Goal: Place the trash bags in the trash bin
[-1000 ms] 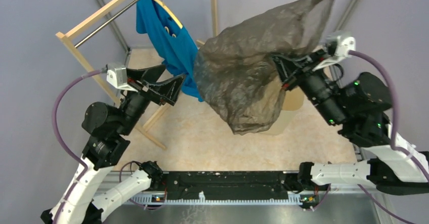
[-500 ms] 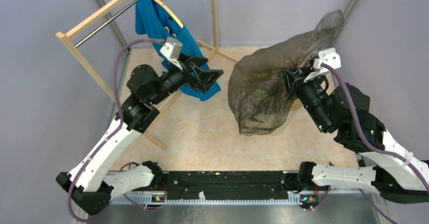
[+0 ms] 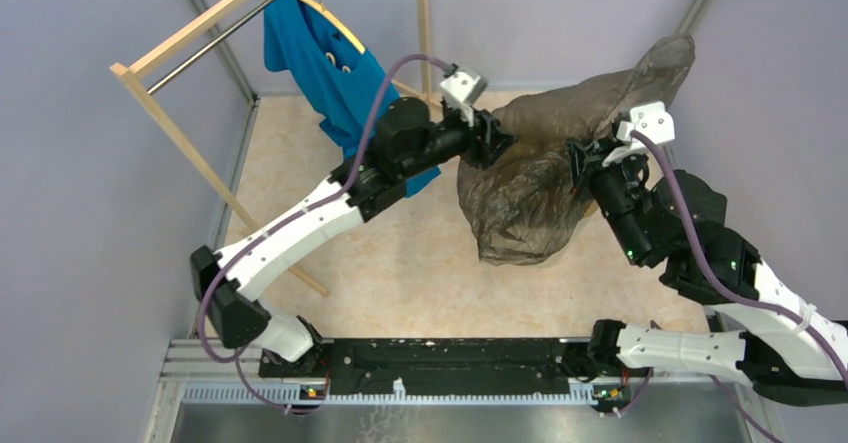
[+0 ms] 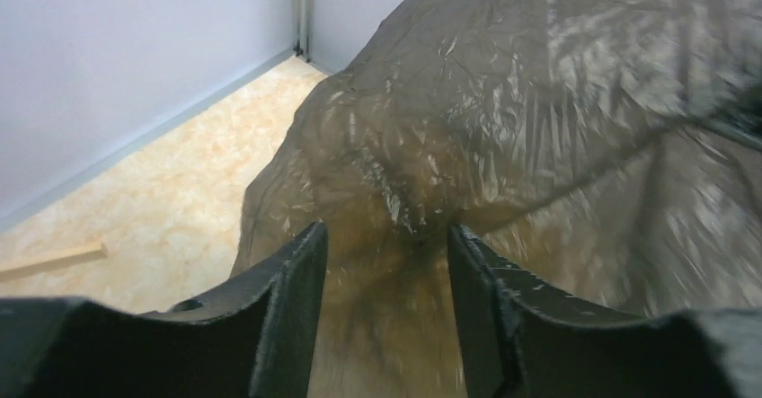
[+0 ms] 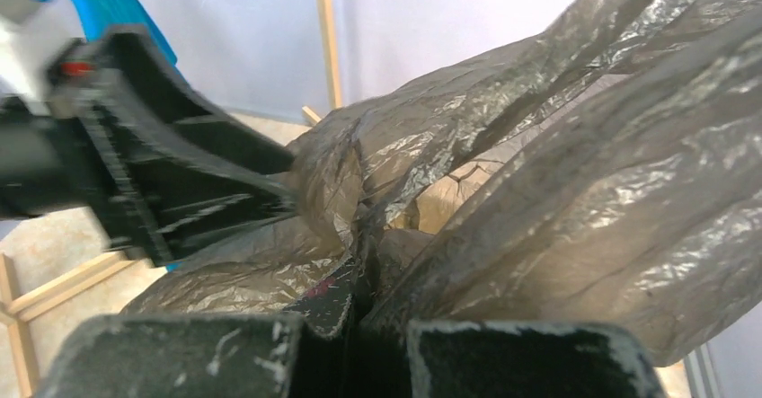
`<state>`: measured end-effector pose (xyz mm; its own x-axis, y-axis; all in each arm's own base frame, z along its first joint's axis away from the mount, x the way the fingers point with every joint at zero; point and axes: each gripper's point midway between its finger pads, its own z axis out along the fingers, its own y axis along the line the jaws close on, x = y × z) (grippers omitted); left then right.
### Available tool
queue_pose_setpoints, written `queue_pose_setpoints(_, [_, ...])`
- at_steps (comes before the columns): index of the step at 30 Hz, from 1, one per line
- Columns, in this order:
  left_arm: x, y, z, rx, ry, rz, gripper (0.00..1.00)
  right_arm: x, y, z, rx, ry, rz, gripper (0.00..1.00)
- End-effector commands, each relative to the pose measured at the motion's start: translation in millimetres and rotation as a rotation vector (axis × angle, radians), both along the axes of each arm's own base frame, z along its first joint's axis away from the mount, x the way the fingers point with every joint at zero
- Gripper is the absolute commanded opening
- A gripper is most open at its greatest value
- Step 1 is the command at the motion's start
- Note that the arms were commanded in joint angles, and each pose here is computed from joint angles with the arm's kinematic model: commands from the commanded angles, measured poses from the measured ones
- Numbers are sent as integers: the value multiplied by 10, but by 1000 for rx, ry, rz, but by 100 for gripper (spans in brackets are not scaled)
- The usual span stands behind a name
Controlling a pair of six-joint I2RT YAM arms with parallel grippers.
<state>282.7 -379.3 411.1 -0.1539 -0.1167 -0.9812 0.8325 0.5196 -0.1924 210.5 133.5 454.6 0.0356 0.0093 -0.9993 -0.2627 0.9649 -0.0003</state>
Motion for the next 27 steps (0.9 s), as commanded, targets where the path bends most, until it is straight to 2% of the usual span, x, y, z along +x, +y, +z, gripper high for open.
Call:
queue_pose_setpoints(1, [285, -232, -127, 83, -5, 89, 55, 55, 19, 25, -1, -8, -12, 0])
queue_pose_setpoints(7, [354, -737, -614, 171, 77, 65, 54, 197, 68, -76, -12, 25, -12, 0])
queue_pose_setpoints(11, [436, -820, -988, 200, 191, 123, 50, 397, 40, -220, 46, 95, -1, 0])
queue_pose_setpoints(15, [422, -817, -1153, 195, 237, 133, 50, 596, 96, -444, 75, 177, 47, 0])
queue_pose_setpoints(19, [451, -683, -1145, 216, 238, 190, 57, 785, 168, -793, 96, 295, 111, 0])
queue_pose_setpoints(23, [391, -514, -834, 187, 208, 207, 72, 884, 171, -1086, 108, 364, 135, 0])
queue_pose_setpoints(27, [306, -343, -482, 157, 172, 217, 81, 961, 96, -1375, 66, 441, 96, 0])
